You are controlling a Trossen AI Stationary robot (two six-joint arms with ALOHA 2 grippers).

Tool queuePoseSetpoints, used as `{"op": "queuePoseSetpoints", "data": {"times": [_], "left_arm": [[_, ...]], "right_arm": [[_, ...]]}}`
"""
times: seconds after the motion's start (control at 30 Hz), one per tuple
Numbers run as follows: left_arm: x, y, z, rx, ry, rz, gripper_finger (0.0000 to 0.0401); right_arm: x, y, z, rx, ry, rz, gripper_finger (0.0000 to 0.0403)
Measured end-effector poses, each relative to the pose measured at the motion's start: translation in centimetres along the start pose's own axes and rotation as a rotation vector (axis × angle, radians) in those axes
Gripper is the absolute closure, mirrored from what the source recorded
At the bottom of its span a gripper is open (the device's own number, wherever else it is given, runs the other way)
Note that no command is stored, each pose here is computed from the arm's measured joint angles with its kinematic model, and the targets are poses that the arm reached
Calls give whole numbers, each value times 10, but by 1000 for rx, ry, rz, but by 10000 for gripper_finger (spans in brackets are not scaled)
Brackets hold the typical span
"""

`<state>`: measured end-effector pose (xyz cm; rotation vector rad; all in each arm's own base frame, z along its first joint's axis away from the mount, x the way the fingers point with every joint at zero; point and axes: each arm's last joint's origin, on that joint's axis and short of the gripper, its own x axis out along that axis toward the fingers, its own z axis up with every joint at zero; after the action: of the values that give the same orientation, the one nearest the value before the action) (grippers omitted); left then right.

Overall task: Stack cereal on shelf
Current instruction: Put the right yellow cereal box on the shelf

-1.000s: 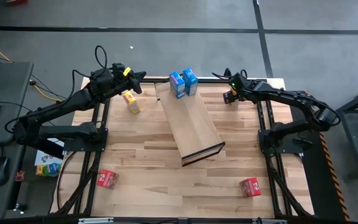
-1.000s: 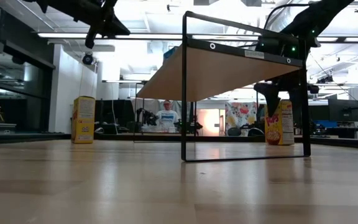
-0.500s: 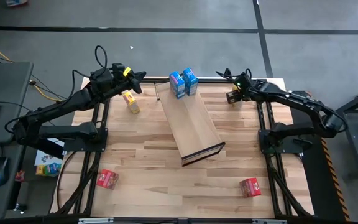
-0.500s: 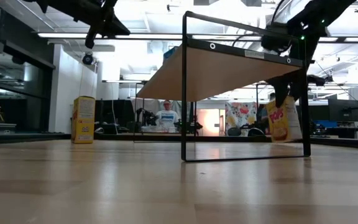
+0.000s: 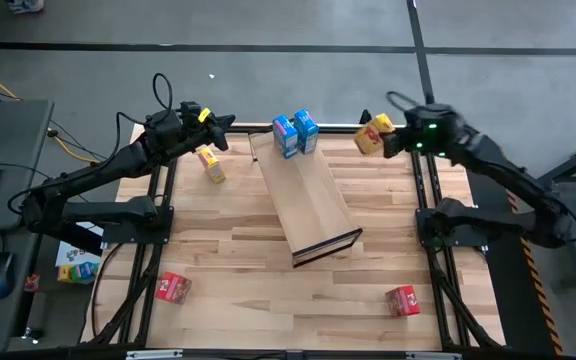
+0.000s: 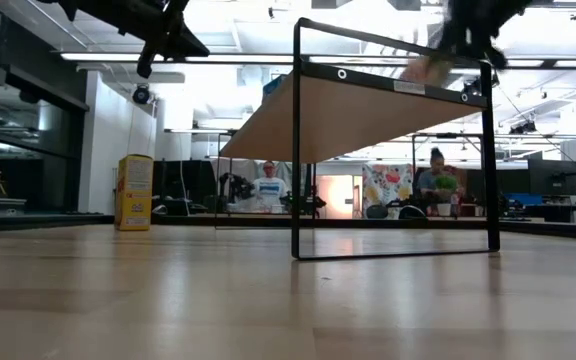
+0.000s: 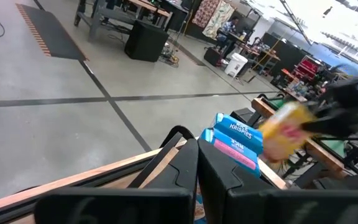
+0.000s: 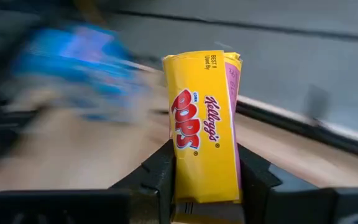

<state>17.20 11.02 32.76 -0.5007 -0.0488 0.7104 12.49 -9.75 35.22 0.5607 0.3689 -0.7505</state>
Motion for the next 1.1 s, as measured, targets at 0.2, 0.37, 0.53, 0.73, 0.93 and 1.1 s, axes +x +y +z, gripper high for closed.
{"op": "queuePoseSetpoints", "data": {"times": [0.2, 0.37, 0.53, 0.73, 0.93, 1.1], "left_arm": [[0, 0, 0, 0, 0, 0, 401], [0, 0, 0, 0, 0, 0, 401], [0, 0, 0, 0, 2, -4, 401], [0, 0, 0, 0, 2, -4, 401], [0, 0, 0, 0, 2, -4, 401], [0, 0, 0, 0, 2, -4, 401]], "right_arm": [[-31, 54, 23, -61, 93, 229, 294], [-15, 108, 21, -138, 168, 138, 294], [17, 146, 16, -124, 146, -61, 294], [58, 173, 9, -115, 166, -157, 294], [81, 179, -1, -104, 216, -282, 294], [92, 183, -5, -72, 207, -313, 294]]}}
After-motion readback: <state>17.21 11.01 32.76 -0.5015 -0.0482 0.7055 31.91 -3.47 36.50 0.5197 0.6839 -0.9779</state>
